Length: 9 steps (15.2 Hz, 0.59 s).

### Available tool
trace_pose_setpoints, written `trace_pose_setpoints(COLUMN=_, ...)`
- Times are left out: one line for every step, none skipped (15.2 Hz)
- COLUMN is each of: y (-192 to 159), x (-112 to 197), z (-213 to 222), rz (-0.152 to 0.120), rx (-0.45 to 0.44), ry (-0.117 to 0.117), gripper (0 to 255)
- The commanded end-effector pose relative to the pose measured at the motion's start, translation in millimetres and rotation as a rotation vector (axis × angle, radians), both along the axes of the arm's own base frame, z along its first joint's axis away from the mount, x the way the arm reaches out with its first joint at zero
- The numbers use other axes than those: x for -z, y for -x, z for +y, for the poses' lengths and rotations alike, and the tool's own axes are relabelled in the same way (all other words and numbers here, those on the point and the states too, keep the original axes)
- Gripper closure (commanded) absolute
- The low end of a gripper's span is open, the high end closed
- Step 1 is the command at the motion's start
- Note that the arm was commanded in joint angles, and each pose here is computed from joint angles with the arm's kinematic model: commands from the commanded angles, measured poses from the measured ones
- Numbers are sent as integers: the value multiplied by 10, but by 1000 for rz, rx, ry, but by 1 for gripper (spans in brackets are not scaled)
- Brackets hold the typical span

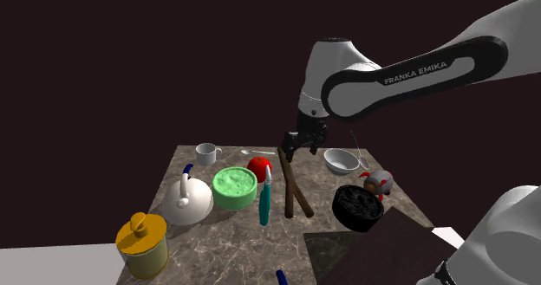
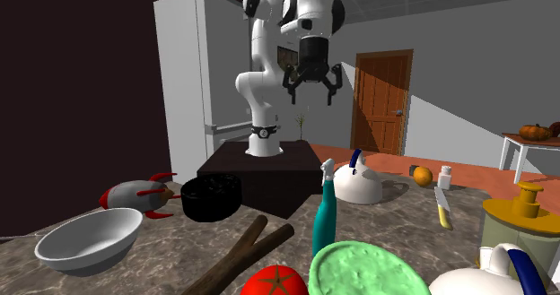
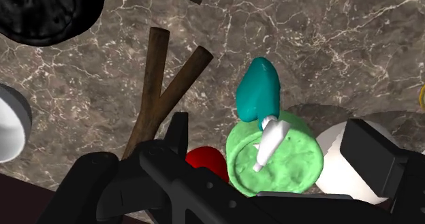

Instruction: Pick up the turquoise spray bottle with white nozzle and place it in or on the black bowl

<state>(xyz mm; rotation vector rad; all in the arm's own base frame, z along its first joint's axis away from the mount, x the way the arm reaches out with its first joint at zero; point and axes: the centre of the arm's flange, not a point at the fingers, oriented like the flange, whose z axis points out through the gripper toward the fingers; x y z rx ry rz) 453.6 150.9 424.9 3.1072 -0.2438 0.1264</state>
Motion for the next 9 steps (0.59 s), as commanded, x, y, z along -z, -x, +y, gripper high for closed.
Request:
trace_pose_setpoints(y=-128, x=235, z=116, rz=4, rx=20, ry=12, gripper=0)
trace_pose_setpoints(y=-200, x=339, z=172, rz=6, rx=28, ry=19, gripper=0)
trace_pose_setpoints(y=-272, x=444, z=227, rz=8, rx=37, ry=26, gripper=0)
trace_pose_setpoints(y=-344, x=549, z=280, rz=10, rx=46, ry=33, gripper=0)
trace_pose_setpoints(y=-417, x=655, z=332, rz=12, rx=55, ry=40, gripper=0)
trace_pose_setpoints(y=-490, x=762, z=383, rz=14, rx=64, ry=47, gripper=0)
trace_pose_setpoints(y=-563, x=868, z=432, rz=16, rx=73, ry=53, gripper=0)
trace_pose_setpoints(y=-636, x=976, z=480, rz=18, rx=82, ry=60, gripper=0)
trace_pose_setpoints(y=-710, x=1084, z=526, rz=20, rx=91, ry=67, gripper=0)
